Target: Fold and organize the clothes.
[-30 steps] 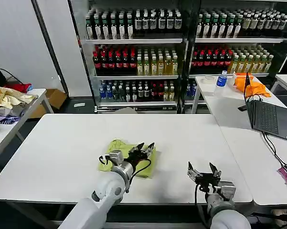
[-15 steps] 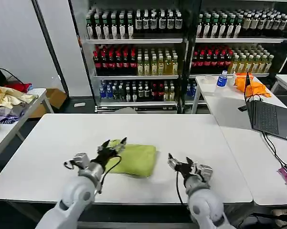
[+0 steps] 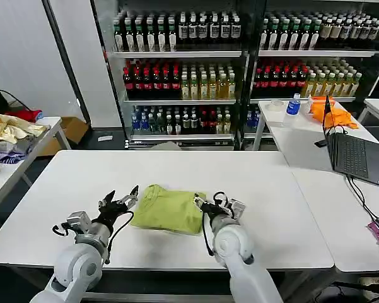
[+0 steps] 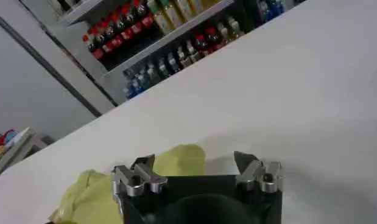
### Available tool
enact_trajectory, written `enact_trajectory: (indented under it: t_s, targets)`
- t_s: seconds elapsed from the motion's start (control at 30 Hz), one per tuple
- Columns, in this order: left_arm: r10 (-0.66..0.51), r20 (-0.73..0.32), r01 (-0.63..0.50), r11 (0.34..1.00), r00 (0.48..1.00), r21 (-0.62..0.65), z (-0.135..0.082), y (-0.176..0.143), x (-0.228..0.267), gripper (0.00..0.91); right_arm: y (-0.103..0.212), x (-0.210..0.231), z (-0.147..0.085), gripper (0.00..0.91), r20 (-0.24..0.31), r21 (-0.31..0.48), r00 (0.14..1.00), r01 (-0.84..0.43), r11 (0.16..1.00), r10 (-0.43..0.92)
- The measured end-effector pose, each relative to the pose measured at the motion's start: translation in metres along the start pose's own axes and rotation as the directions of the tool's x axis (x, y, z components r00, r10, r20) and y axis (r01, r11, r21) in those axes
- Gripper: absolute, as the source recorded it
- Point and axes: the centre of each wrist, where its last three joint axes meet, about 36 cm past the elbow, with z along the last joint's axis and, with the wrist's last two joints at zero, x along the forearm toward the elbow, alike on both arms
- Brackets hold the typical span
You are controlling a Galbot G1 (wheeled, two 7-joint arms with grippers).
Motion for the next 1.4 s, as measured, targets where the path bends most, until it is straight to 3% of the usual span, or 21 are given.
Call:
enact_trajectory:
  t_s: [0.03, 0.07, 0.1, 0.37, 0.63, 1.13, 1.17, 1.2, 1.4]
  targets:
    - [-0.004, 0.001, 0.004, 1.0, 1.0, -0.003, 0.0, 0.001, 0.001, 0.907, 0.003, -0.004, 0.001, 0.312, -0.005, -0.004, 1.0, -0.003, 1.0, 0.003]
    - [-0.007, 0.003, 0.007, 1.0, 1.0, -0.005, -0.001, 0.002, 0.001, 0.907, 0.005, -0.007, 0.002, 0.06, -0.01, -0.007, 1.0, -0.006, 1.0, 0.006]
    - [-0.01, 0.005, 0.01, 1.0, 1.0, -0.007, -0.001, 0.003, 0.002, 0.907, 0.007, -0.01, 0.002, 0.01, -0.015, -0.011, 1.0, -0.008, 1.0, 0.008]
    - [-0.021, 0.012, 0.021, 1.0, 1.0, -0.023, -0.004, 0.006, 0.005, 0.907, 0.017, -0.029, 0.007, 0.0, -0.045, -0.015, 0.998, -0.042, 0.999, 0.042]
    - [-0.021, 0.011, 0.021, 0.999, 1.0, -0.028, -0.003, 0.006, 0.008, 0.907, 0.012, -0.037, -0.002, 0.0, -0.042, 0.004, 0.997, -0.067, 0.998, 0.067]
    - [-0.007, -0.002, 0.007, 0.999, 1.0, -0.035, 0.005, -0.001, 0.01, 0.907, -0.011, -0.069, -0.037, 0.01, 0.002, 0.135, 0.994, -0.108, 0.985, 0.109]
    - [-0.006, -0.002, 0.006, 0.999, 1.0, -0.036, 0.005, -0.001, 0.01, 0.907, -0.012, -0.071, -0.039, 0.171, 0.004, 0.145, 0.994, -0.107, 0.984, 0.107]
    - [-0.006, -0.002, 0.005, 0.999, 1.0, -0.036, 0.005, -0.001, 0.01, 0.907, -0.013, -0.073, -0.041, 0.907, 0.007, 0.156, 0.994, -0.105, 0.982, 0.105]
    - [0.0, -0.001, 0.0, 0.999, 1.0, -0.042, 0.005, -0.003, 0.013, 0.907, -0.019, -0.074, -0.041, 0.907, 0.047, 0.226, 0.996, -0.091, 0.97, 0.082]
